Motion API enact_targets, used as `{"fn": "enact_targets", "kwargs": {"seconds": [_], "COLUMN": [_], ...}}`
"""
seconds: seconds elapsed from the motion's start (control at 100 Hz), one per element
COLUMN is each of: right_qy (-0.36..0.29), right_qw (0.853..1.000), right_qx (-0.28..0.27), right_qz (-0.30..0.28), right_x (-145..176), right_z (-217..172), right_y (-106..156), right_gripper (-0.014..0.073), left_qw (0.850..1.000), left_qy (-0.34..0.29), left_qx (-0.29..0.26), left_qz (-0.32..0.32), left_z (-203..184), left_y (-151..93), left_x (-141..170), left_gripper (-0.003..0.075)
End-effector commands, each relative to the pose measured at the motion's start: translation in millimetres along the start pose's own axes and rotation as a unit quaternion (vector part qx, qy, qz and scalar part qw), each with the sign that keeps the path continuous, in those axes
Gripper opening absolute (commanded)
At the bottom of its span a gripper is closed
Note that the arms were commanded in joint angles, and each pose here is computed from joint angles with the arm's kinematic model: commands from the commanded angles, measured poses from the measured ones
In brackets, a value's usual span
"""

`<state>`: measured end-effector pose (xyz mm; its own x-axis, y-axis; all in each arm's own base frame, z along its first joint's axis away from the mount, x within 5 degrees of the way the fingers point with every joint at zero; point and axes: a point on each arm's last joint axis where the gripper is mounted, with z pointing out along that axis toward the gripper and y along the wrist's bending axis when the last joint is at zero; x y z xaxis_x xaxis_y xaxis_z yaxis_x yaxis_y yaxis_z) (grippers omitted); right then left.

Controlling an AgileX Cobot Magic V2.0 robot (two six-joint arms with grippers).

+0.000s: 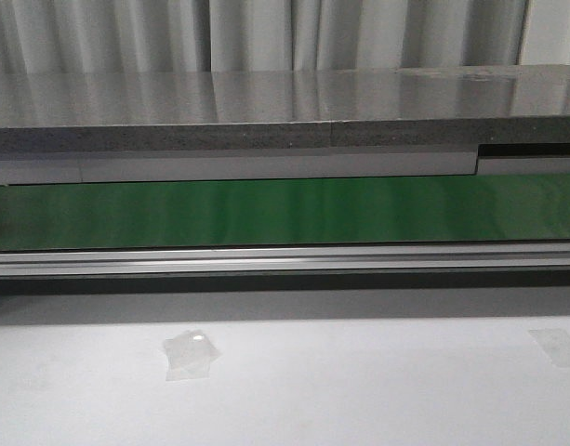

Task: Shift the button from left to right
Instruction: 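Lift the button with the left gripper and place it on the green belt, then open the left gripper and withdraw while the belt carries the button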

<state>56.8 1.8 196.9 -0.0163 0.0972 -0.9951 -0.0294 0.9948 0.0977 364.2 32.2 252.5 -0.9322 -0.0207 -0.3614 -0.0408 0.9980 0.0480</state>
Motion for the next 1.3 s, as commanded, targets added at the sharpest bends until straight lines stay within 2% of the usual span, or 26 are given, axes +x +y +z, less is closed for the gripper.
{"fn": "enact_targets", "kwargs": {"seconds": [0.0, 0.06, 0.25, 0.35, 0.62, 0.88, 1.0, 1.12, 1.29], "right_qy": [-0.056, -0.056, -0.056, -0.056, -0.056, -0.056, -0.056, -0.056, -0.056], "right_qw": [0.998, 0.998, 0.998, 0.998, 0.998, 0.998, 0.998, 0.998, 0.998], "right_qx": [-0.005, -0.005, -0.005, -0.005, -0.005, -0.005, -0.005, -0.005, -0.005], "right_qz": [-0.004, -0.004, -0.004, -0.004, -0.004, -0.004, -0.004, -0.004, -0.004], "right_x": [-13, -13, -13, -13, -13, -13, -13, -13, -13], "right_z": [-2, -2, -2, -2, -2, -2, -2, -2, -2], "right_y": [1, 1, 1, 1, 1, 1, 1, 1, 1], "right_gripper": [-0.0067, -0.0067, -0.0067, -0.0067, -0.0067, -0.0067, -0.0067, -0.0067, -0.0067], "left_qw": [0.999, 0.999, 0.999, 0.999, 0.998, 0.988, 0.973, 0.948, 0.916], "left_qy": [-0.051, -0.050, -0.048, -0.048, -0.064, -0.156, -0.230, -0.315, -0.399], "left_qx": [0.003, 0.005, 0.009, 0.009, 0.010, 0.020, 0.028, 0.029, 0.023], "left_qz": [0.000, 0.002, 0.005, 0.006, 0.005, 0.000, -0.006, -0.020, -0.029], "left_z": [-25, -25, -25, -25, -29, -70, -96, -121, -144], "left_y": [-2, -2, -3, -3, -3, -5, -6, -6, -7], "left_x": [-8, -8, -7, -7, -9, -10, 0, 19, 64], "left_gripper": [0.0045, 0.0106, 0.0382, 0.0460, 0.0463, 0.0463, 0.0463, 0.0463, 0.0463]}}
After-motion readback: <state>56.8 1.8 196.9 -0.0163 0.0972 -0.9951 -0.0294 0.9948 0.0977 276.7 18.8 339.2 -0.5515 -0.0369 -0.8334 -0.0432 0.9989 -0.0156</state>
